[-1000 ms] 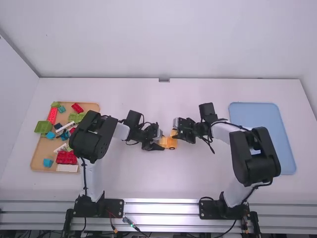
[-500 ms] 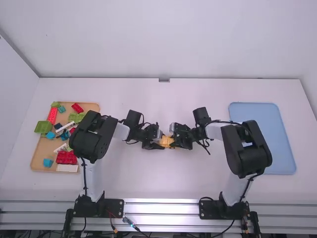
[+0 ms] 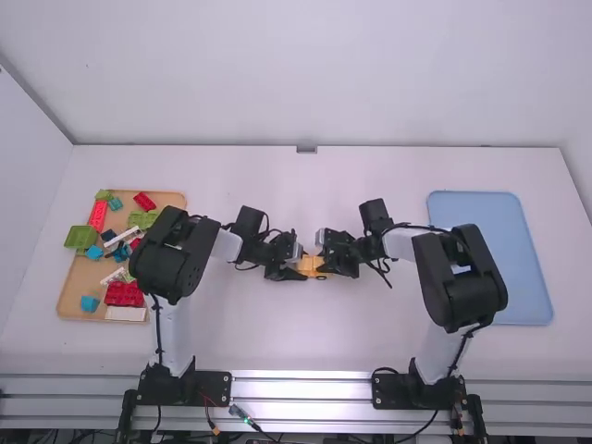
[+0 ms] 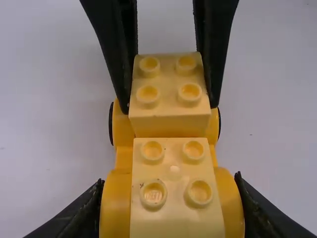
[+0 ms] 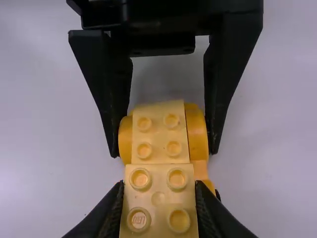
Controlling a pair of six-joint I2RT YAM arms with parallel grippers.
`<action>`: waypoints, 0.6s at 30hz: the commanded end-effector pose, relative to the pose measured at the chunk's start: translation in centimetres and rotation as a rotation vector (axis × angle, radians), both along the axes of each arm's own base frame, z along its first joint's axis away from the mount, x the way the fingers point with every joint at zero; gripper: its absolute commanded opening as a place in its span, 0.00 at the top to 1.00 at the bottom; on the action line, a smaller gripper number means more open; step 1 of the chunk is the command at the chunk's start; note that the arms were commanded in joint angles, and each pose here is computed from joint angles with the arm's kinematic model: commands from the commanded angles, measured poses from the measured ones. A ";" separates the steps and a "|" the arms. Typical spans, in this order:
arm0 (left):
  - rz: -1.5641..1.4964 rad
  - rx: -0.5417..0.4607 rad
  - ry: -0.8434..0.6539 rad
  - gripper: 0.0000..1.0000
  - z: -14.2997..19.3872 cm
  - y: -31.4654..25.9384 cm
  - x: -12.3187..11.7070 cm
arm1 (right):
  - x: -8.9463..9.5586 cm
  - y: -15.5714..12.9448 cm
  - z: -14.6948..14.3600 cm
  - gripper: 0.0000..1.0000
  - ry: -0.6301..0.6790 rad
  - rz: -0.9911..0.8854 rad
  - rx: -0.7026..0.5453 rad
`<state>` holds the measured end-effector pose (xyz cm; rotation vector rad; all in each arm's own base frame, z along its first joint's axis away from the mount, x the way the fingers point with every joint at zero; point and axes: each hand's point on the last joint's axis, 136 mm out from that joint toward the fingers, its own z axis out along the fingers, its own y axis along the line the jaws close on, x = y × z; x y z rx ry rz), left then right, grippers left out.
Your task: Assemble lego blocks to make yellow taxi
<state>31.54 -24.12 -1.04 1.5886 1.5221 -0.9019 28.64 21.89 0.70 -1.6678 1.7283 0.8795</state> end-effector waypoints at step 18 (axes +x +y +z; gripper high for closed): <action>-0.007 -0.016 0.015 0.56 -0.2 0.1 -0.6 | -0.7 0.2 -0.2 1.00 -0.029 0.021 0.068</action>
